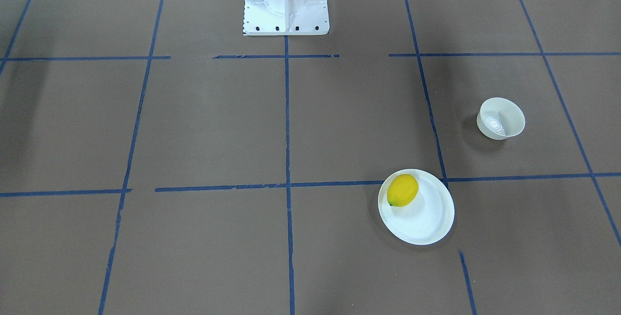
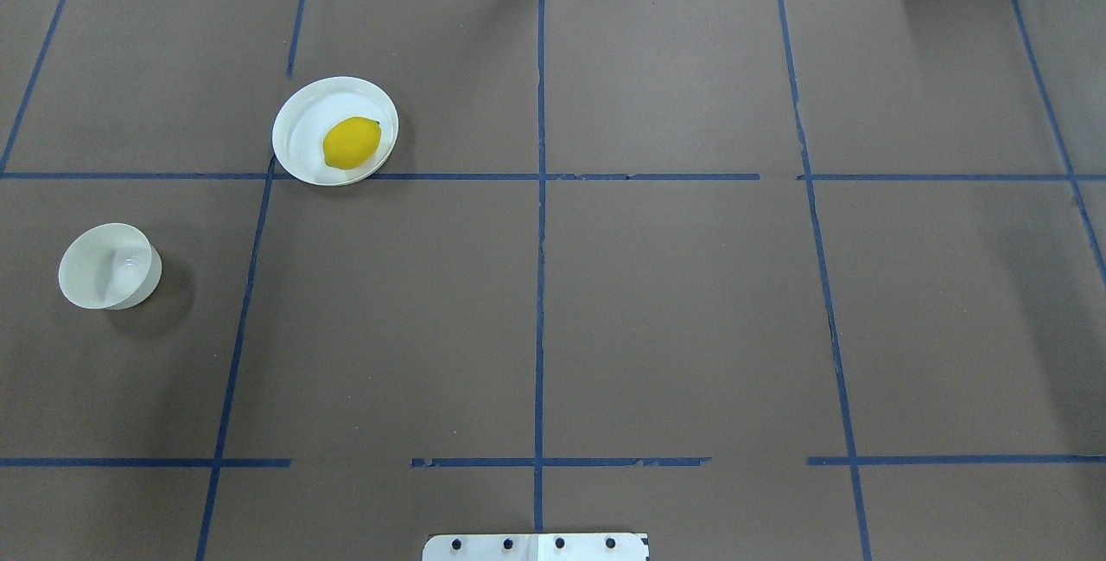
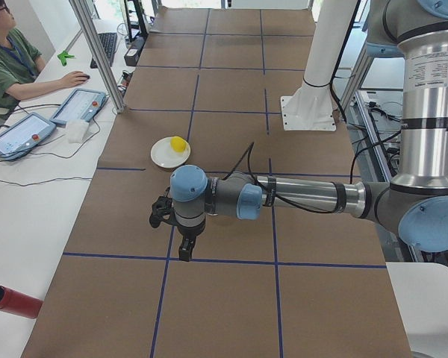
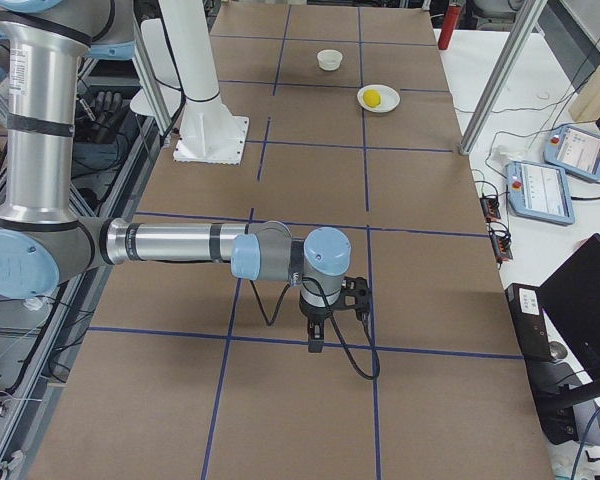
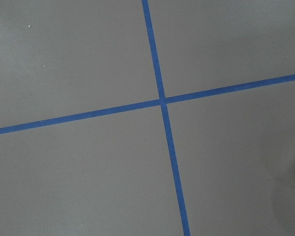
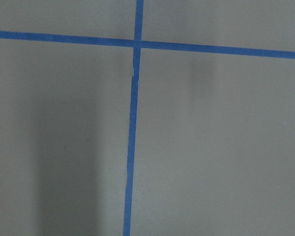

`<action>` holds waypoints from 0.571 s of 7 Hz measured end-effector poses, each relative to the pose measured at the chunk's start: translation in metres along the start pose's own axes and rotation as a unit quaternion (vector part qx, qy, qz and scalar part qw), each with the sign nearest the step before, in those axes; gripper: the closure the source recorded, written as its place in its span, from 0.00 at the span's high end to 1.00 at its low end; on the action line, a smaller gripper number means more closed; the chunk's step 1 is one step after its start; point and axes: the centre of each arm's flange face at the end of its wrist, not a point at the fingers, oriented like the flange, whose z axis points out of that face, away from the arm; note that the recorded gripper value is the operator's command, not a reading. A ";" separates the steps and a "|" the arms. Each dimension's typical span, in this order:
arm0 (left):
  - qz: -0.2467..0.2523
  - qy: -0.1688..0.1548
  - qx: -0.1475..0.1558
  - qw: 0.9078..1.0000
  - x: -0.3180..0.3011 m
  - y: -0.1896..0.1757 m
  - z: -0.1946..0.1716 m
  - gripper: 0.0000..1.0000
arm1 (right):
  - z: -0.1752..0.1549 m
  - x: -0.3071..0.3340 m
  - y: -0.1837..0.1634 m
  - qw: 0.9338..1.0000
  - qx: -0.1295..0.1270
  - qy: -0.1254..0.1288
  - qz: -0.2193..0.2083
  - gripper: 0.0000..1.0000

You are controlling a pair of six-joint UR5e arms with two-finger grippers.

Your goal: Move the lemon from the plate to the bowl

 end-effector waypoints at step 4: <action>-0.001 0.000 -0.002 1.000 -0.001 0.001 0.002 1.00 | 0.000 0.000 0.000 1.000 0.000 0.000 0.000 1.00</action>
